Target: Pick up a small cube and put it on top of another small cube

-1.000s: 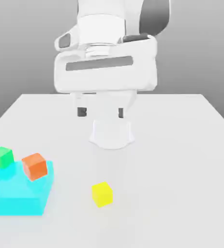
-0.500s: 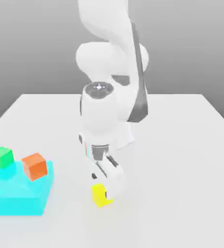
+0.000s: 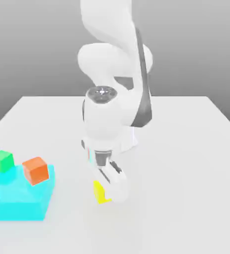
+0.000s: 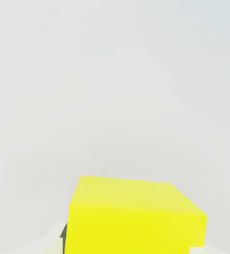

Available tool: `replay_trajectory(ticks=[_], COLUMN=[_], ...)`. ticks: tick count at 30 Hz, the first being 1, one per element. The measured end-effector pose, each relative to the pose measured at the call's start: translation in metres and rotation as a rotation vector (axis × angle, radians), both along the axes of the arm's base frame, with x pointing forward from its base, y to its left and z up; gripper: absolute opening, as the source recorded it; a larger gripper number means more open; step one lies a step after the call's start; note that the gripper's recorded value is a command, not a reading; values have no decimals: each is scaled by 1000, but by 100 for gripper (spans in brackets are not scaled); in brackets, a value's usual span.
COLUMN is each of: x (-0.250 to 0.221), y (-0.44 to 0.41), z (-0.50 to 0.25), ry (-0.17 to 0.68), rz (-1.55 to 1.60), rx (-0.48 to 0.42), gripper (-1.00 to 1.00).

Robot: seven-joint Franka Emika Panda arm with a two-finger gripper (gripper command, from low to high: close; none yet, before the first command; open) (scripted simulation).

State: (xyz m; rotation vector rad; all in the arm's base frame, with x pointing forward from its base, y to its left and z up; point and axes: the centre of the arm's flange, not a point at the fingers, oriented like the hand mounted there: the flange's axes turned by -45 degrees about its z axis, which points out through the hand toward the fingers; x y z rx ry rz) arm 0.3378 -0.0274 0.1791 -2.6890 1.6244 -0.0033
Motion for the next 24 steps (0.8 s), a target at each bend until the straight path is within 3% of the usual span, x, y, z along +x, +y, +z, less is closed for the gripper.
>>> replay_trajectory(ticks=[2,9,15,20,21,24], x=[4,-2,-68,-84,-85,-85], y=[-10,-165,-290,-310,-311,-310], z=[15,67,119,78,68,68], ry=[0,-2,-1,-2,-1,-1], rz=[-7,-260,-464,-499,-501,-500], rx=[-1,-3,0,5,3,3], gripper=[-100,-100,-100,-100,100,100])
